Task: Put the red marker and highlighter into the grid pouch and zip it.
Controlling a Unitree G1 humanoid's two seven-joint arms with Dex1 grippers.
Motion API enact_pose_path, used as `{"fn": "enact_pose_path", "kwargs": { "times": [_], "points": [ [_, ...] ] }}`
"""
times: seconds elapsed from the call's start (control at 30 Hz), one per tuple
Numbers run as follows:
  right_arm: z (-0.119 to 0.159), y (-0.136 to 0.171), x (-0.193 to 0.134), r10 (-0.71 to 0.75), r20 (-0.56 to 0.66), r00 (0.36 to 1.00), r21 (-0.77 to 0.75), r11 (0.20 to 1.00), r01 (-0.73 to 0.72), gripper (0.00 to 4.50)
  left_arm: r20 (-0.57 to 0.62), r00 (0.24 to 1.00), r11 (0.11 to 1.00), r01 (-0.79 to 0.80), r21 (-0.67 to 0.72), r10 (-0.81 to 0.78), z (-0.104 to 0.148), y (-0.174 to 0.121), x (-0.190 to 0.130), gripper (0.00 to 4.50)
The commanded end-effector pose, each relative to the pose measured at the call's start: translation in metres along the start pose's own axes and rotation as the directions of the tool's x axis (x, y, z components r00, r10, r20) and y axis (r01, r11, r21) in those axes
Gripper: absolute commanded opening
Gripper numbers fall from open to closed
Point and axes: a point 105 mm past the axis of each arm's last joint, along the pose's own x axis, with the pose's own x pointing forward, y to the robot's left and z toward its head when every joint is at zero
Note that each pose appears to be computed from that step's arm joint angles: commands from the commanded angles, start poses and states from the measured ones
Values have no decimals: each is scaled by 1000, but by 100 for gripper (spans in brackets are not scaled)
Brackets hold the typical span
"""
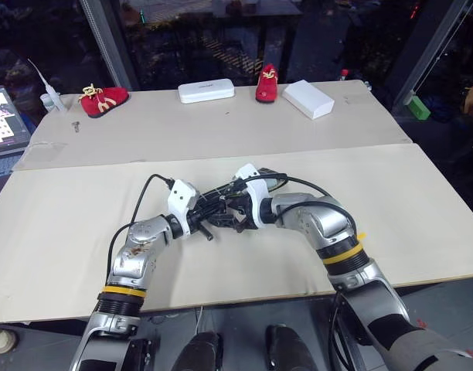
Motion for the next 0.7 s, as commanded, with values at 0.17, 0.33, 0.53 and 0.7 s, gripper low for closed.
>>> {"fn": "enact_pose_path", "kwargs": {
  "times": [0.17, 0.33, 0.53, 0.7],
  "points": [
    [21, -17, -16, -49, 83, 995, -62, 997, 54, 176, 39, 999, 1000, 4, 26, -5, 13, 0, 1, 0],
    [23, -21, -24, -44, 90, 995, -72, 996, 51, 5, 39, 999, 1000, 2, 27, -3, 13, 0, 0, 0],
    [21, -31, -38, -48, 97, 994, -68, 996, 55, 5, 35, 999, 1000, -3, 27, 2, 11, 1, -2, 0],
    [17, -59, -80, -107, 85, 991, -123, 986, 117, 5, 30, 1000, 1000, -3, 28, 2, 11, 2, -3, 0]
  ]
}}
